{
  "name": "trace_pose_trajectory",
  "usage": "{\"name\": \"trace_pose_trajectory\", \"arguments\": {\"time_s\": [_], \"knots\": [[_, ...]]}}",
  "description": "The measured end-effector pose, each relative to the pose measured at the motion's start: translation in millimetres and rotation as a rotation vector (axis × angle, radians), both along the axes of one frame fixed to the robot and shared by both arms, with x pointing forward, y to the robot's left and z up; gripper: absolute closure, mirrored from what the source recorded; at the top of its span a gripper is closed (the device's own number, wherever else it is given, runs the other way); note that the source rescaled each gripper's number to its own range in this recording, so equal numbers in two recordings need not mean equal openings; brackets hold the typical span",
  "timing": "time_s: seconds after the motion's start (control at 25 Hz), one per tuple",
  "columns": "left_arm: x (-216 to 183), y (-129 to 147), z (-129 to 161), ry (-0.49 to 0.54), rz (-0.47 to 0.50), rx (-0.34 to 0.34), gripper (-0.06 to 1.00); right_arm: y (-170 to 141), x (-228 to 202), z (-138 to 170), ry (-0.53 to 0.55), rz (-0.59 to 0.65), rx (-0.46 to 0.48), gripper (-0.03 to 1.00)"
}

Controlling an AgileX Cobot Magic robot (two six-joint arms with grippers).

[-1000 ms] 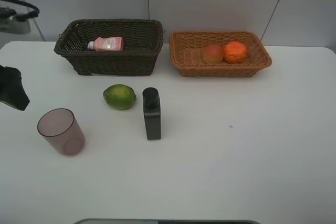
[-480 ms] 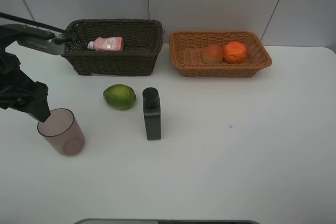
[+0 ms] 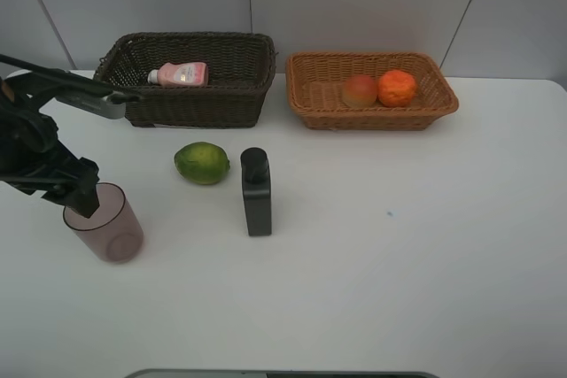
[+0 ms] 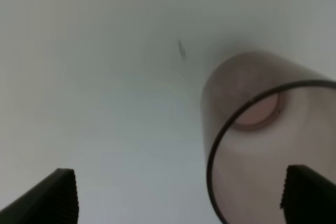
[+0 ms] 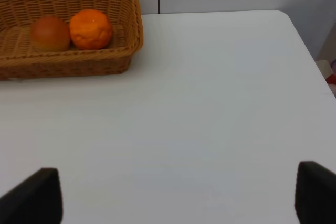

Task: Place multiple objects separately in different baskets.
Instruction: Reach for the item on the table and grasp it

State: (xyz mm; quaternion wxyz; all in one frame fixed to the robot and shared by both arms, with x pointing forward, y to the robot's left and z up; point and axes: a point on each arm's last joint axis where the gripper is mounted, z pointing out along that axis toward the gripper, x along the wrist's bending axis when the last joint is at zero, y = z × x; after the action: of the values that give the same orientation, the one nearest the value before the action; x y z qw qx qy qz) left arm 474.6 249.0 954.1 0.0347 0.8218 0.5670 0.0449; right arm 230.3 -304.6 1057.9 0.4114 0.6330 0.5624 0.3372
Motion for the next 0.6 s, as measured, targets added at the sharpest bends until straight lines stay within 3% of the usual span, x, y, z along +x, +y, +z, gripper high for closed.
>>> {"name": "trace_pose_trajectory", "arguments": {"time_s": [0.6], "knots": [[5, -2, -46, 0.007, -0.055, 0.003, -0.04, 0, 0, 0, 0.0, 0.0, 0.001, 0.08]]}}
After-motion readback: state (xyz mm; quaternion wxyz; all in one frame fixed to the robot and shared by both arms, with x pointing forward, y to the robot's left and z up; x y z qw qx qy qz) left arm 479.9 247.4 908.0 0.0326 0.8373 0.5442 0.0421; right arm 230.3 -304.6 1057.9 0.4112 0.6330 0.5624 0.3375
